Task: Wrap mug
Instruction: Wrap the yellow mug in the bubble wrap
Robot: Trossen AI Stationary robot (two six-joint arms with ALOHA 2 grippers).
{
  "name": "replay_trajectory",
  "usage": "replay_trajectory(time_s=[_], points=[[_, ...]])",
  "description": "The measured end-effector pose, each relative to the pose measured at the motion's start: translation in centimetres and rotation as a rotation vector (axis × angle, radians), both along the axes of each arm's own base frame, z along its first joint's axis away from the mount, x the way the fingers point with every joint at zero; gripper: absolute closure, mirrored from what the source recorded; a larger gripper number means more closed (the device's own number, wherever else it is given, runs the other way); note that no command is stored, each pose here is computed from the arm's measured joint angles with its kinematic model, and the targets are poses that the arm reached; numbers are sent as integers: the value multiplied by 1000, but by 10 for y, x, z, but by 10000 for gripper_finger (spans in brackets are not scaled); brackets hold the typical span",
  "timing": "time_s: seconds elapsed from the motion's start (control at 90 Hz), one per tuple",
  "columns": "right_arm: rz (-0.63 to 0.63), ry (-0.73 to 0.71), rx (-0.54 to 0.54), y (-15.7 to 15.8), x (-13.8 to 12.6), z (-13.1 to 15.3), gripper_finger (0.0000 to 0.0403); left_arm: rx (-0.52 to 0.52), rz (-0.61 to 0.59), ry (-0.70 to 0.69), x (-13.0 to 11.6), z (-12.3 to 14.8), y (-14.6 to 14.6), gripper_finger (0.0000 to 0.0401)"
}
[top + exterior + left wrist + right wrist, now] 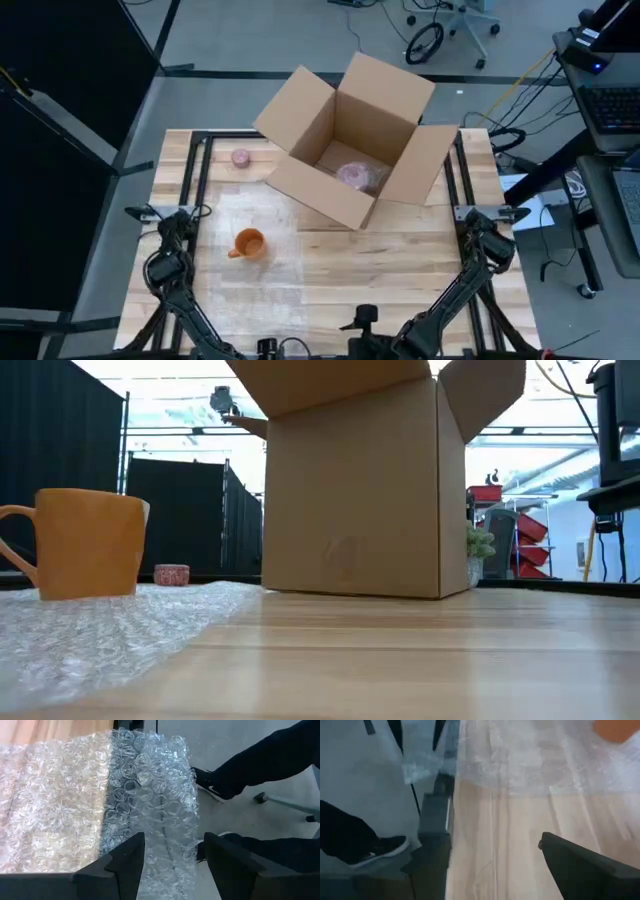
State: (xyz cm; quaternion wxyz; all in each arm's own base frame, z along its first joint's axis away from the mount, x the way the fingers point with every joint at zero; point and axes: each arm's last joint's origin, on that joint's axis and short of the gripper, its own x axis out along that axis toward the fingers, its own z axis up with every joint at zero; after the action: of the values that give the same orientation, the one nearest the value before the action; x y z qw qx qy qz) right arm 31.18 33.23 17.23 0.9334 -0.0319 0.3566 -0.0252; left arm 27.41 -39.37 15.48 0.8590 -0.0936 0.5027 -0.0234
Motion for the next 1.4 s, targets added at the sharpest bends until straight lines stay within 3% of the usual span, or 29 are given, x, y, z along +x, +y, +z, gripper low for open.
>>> replay_trajectory(time_s=[0.289, 0.467, 0.622, 0.778, 0.878, 1.167, 1.4], points=[[-12, 4, -5, -3, 5, -5, 108, 8, 26, 5, 11, -2, 8, 208], [-12, 4, -5, -3, 5, -5, 108, 84, 28, 43, 17, -17, 16, 215], [-13, 4, -5, -3, 5, -5, 108, 66, 16, 62, 17, -23, 13, 267], [-14, 3, -5, -4, 6, -5, 108, 81, 19, 73, 16, -22, 16, 353], [-14, 5, -6, -4, 5, -5, 108, 77, 19, 71, 16, -16, 17, 392], [-18, 3, -5, -5, 7, -5, 108, 40, 12, 63, 9, 30, 28, 400], [-19, 5, -22, -11, 13, -5, 108, 87, 18, 71, 2, 72, 53, 401]])
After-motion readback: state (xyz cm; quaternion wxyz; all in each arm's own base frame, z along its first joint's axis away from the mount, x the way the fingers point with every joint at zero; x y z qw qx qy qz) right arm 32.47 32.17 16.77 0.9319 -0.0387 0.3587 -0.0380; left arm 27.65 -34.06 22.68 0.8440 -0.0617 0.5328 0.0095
